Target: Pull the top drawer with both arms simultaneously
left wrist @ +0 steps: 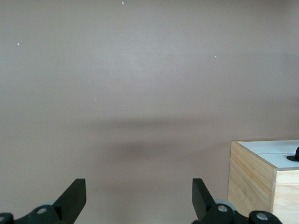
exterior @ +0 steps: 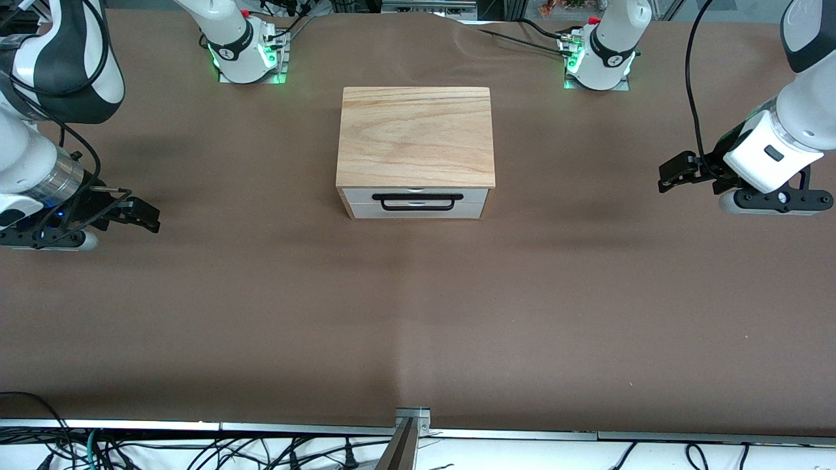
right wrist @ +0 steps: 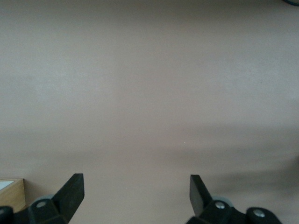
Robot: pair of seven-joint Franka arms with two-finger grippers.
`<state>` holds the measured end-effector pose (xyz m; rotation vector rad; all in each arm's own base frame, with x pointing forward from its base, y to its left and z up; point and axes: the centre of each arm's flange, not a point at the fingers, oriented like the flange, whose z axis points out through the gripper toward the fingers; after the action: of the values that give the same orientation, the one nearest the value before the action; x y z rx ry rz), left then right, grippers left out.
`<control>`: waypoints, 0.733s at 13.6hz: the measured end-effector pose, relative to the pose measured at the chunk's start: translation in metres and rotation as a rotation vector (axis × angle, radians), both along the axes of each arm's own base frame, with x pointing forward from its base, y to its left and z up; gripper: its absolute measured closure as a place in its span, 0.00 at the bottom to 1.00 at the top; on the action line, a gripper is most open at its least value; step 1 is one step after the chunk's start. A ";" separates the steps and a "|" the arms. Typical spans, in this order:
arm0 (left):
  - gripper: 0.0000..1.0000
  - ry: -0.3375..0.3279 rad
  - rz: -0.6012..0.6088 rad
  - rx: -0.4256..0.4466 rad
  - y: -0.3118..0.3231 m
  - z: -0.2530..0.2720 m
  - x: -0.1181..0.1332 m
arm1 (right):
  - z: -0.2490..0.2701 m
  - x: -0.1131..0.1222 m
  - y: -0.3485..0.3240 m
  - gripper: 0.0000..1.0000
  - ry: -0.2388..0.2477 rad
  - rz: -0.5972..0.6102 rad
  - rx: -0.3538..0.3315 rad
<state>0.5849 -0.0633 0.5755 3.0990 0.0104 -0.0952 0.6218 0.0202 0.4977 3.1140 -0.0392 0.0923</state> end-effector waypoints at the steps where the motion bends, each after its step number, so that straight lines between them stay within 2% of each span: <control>1: 0.00 0.000 0.000 0.000 0.000 0.000 0.000 | 0.000 0.000 0.000 0.00 0.000 0.000 0.000; 10: 0.00 0.001 0.000 0.000 0.000 0.000 0.000 | 0.002 -0.001 0.000 0.00 -0.002 -0.029 0.002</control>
<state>0.5850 -0.0632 0.5752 3.0990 0.0104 -0.0961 0.6212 0.0199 0.4992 3.1140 -0.0848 0.0953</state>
